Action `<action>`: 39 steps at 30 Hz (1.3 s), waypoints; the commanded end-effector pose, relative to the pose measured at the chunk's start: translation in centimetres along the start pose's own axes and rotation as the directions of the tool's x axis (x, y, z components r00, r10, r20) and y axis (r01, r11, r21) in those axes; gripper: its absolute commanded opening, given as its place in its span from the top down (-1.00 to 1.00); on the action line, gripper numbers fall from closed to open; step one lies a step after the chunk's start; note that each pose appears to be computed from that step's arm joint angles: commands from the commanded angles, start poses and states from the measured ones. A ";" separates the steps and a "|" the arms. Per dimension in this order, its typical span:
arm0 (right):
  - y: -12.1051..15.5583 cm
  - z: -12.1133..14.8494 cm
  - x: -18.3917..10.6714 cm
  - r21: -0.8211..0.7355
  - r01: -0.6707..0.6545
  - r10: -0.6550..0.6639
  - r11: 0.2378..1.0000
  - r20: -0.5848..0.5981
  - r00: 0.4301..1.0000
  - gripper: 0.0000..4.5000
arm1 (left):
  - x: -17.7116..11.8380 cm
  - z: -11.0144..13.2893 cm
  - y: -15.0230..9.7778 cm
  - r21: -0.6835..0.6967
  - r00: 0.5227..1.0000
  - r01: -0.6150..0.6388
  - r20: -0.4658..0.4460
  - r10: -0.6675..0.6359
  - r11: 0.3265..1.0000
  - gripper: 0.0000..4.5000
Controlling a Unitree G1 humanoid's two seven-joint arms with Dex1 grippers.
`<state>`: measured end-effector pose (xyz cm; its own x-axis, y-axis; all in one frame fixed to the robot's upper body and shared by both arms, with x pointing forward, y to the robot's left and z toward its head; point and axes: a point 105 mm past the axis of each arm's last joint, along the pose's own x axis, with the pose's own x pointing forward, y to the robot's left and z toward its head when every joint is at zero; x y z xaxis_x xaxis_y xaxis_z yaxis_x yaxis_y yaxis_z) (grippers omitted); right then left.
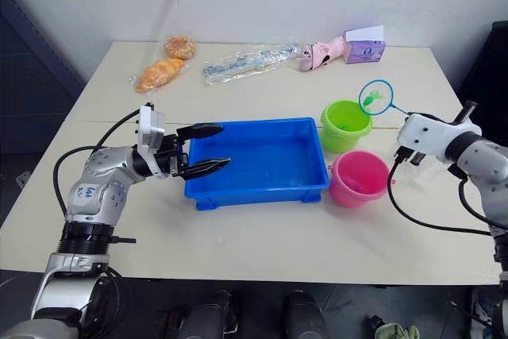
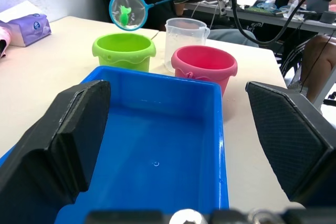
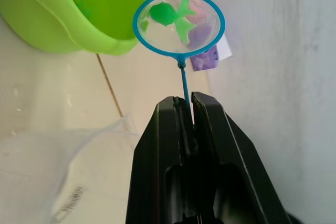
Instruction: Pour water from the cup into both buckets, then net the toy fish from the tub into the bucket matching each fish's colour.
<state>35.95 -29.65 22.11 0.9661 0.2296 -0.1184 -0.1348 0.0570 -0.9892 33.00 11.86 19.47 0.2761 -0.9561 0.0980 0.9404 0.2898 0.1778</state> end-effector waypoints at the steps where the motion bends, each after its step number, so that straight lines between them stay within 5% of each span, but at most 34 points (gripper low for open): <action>1: -0.9 0.7 -0.1 -0.213 0.040 -0.031 0.976 0.048 0.998 1.00 | 0.4 1.2 -0.3 0.050 0.999 0.018 0.033 -0.020 0.999 -0.97; 13: -0.1 -0.3 -0.4 -0.486 0.138 -0.093 0.863 0.117 0.989 1.00 | 0.2 1.1 -0.6 0.051 0.999 0.019 0.029 -0.020 0.999 -0.97; 18: -1.4 0.0 -0.9 -0.385 0.227 -0.178 0.894 0.157 0.971 1.00 | 0.2 1.1 -0.7 0.060 0.999 0.032 0.027 -0.034 0.998 -0.97; 23: -3.7 2.6 -2.0 -0.057 0.291 -0.267 0.955 0.259 0.928 1.00 | -0.9 2.4 -1.7 0.070 0.989 0.137 0.053 -0.141 0.988 -0.97; 26: -2.6 6.0 -3.1 0.300 0.076 -0.197 0.951 0.397 0.896 1.00 | -1.4 3.7 -2.3 0.086 0.974 0.214 0.060 -0.220 0.973 -0.97; 29: -0.8 10.9 -5.4 0.460 -0.283 -0.059 0.841 0.600 0.798 1.00 | -2.1 4.7 -3.3 0.101 0.954 0.289 0.052 -0.295 0.952 -0.97; 33: 3.2 16.4 -8.8 0.398 -0.660 0.147 0.638 0.778 0.611 1.00 | -4.8 3.3 -4.3 0.028 0.944 0.327 -0.058 -0.325 0.945 -0.97; 39: 10.3 18.3 -10.5 0.215 -0.812 0.369 0.542 0.807 0.461 1.00 | -10.0 -1.5 -6.4 -0.019 0.884 0.371 -0.298 -0.360 0.928 -0.97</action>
<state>21.33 -14.17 16.80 0.2842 0.9185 -0.2748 -0.8968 0.1534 -0.4150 26.01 18.41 16.65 0.0377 -0.9860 -0.1624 0.9905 0.0154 0.1365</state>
